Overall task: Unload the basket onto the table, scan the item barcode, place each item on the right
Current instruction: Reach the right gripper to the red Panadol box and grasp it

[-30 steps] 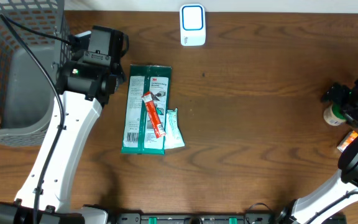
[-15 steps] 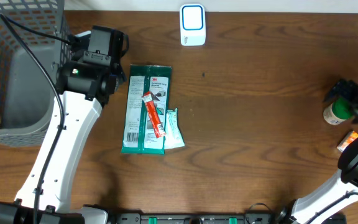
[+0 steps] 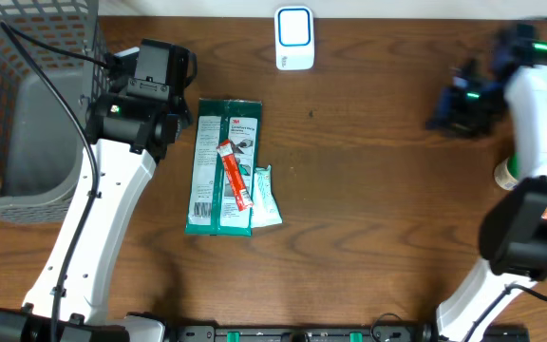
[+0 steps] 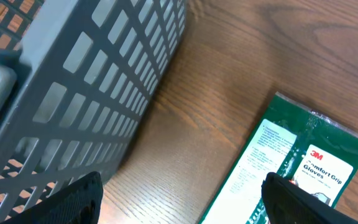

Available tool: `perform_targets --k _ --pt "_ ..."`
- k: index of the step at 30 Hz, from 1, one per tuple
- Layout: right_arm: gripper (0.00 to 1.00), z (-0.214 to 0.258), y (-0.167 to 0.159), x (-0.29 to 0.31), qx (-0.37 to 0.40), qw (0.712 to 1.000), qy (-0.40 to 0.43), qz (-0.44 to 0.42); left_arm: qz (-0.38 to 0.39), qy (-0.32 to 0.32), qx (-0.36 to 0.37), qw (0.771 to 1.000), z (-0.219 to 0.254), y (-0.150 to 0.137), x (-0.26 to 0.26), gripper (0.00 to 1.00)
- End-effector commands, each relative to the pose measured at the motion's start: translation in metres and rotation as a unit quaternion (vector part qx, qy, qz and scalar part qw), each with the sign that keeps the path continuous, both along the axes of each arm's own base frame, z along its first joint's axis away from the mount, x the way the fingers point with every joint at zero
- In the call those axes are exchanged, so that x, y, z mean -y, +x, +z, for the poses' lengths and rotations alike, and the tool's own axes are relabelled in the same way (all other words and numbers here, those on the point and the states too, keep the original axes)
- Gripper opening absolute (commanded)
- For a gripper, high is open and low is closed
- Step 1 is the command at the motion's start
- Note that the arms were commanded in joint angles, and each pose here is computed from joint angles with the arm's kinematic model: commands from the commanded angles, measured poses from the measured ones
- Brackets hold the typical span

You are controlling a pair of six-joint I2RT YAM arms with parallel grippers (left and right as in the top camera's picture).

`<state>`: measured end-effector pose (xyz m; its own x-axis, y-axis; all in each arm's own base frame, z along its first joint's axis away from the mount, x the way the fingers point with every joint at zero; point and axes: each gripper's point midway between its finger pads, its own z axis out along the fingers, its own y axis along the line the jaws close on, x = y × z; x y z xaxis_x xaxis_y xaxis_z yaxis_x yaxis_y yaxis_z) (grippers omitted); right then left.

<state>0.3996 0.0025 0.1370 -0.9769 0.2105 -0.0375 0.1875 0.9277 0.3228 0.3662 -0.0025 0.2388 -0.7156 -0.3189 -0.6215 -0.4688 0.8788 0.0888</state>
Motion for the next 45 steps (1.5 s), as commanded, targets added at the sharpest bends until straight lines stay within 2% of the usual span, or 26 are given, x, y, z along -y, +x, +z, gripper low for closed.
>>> perform_targets --k 1,4,8,17,25,36,45 --pt "0.36 0.007 0.003 -0.082 0.034 0.993 0.047 0.100 -0.001 0.010 -0.007 1.000 -0.003 -0.001 -0.003 0.82" --pt "0.34 0.008 0.004 -0.159 0.075 0.979 0.051 0.185 -0.001 0.011 -0.007 1.000 -0.003 -0.001 -0.003 0.82" --pt "0.36 0.005 -0.009 -0.248 0.112 0.959 0.063 0.254 -0.001 0.010 -0.007 1.000 -0.003 -0.001 -0.003 0.82" --pt "0.35 -0.037 -0.035 -0.366 0.164 0.921 0.054 0.348 -0.001 0.011 -0.007 1.000 -0.003 -0.001 -0.003 0.82" --pt "0.36 -0.084 -0.038 -0.389 0.181 0.912 -0.010 0.368 -0.001 0.011 -0.007 1.000 -0.003 -0.001 -0.003 0.82" --pt "0.41 -0.083 -0.027 -0.388 0.203 0.911 -0.028 0.359 -0.001 0.011 -0.007 1.000 -0.003 -0.001 -0.003 0.82" --pt "0.40 -0.097 -0.029 -0.387 0.187 0.917 -0.031 0.351 -0.001 0.010 -0.007 1.000 -0.003 -0.001 -0.003 0.82"
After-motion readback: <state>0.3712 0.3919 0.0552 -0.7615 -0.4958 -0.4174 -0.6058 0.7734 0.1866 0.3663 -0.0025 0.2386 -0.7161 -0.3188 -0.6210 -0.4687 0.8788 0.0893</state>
